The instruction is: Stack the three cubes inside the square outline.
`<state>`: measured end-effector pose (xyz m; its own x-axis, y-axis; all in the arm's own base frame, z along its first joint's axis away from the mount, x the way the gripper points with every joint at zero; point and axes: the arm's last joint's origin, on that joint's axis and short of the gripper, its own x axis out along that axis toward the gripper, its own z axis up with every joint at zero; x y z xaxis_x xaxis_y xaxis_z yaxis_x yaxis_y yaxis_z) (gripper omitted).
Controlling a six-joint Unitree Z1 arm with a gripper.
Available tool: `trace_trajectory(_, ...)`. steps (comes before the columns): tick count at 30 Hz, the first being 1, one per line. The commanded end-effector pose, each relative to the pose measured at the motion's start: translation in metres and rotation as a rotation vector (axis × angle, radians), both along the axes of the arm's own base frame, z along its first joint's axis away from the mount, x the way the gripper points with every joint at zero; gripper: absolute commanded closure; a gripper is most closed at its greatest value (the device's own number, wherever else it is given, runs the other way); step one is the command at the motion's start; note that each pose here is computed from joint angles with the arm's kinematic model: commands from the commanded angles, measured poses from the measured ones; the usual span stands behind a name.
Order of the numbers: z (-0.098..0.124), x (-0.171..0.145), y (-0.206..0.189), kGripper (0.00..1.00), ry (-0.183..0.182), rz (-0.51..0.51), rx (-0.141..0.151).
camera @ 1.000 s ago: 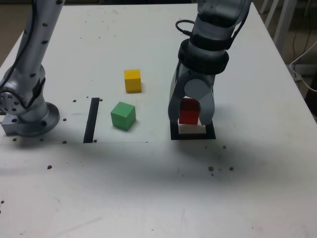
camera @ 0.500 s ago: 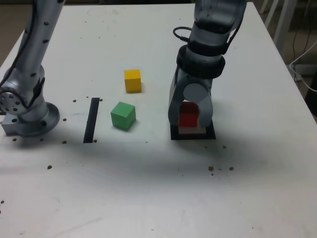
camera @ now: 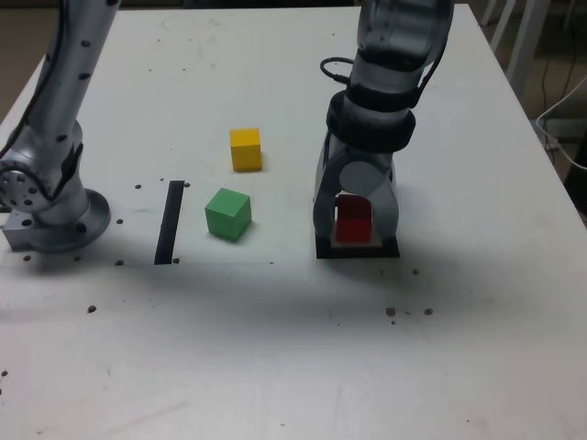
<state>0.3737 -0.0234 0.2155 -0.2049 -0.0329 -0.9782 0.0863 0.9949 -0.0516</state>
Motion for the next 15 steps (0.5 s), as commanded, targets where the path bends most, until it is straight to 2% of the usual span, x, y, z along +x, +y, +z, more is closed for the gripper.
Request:
trace_trajectory(1,0.002,-0.001,0.000,0.00,-0.008,-0.001,0.001)
trace_trajectory(5,0.005,-0.004,0.001,0.00,-0.014,-0.002,0.003)
trace_trajectory(8,0.013,-0.011,0.002,0.00,-0.032,0.000,0.013)
trace_trajectory(15,0.054,-0.044,0.007,0.00,-0.106,0.030,0.081)
